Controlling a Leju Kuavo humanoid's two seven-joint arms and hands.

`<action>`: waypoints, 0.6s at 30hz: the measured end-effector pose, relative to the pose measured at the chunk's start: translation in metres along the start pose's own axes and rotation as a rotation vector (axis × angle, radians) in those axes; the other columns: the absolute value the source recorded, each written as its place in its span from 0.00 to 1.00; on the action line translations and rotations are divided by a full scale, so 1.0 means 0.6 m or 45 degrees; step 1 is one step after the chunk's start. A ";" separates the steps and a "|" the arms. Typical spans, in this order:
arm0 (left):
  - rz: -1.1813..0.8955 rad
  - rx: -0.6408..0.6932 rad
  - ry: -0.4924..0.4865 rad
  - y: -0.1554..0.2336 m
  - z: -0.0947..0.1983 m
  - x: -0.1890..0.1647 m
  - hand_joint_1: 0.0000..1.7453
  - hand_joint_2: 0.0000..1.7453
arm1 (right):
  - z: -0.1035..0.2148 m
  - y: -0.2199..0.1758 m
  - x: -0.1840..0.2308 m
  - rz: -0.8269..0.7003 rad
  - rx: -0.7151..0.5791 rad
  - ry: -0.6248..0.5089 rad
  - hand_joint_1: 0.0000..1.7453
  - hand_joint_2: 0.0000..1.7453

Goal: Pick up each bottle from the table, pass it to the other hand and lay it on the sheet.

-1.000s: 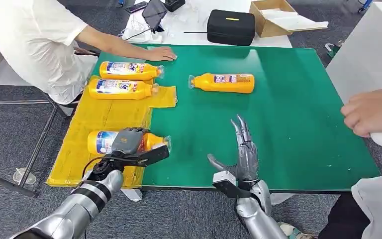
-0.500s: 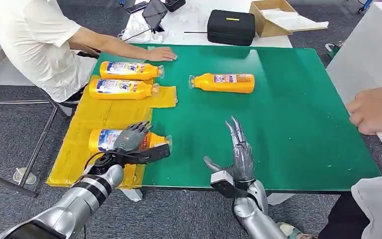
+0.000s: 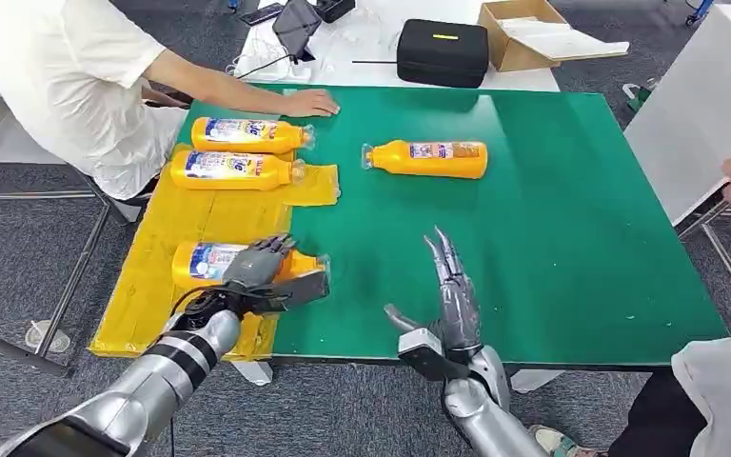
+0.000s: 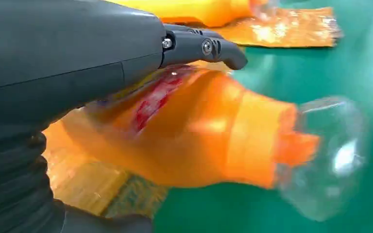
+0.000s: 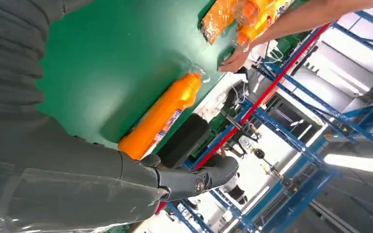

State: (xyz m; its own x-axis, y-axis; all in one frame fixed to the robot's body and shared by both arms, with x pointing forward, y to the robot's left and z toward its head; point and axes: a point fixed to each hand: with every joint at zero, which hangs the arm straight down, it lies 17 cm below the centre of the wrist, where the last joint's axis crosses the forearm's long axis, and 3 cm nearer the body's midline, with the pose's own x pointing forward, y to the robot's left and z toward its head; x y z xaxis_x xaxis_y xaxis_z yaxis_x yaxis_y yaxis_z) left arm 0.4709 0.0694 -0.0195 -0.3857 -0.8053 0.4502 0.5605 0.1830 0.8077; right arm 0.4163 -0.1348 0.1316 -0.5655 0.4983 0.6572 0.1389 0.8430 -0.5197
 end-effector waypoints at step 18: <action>0.108 0.228 -0.336 0.013 0.014 0.138 0.00 0.00 | 0.030 0.015 -0.002 0.029 0.052 0.001 0.00 1.00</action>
State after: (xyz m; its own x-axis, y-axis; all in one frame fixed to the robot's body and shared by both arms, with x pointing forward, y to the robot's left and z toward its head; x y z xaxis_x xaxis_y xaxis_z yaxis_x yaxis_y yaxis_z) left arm 0.4373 0.0090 0.0272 -0.5325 -0.6135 0.5832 0.4700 0.3587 0.8065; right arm 0.4034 -0.1316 0.1162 -0.5622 0.5176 0.6450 0.1186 0.8223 -0.5566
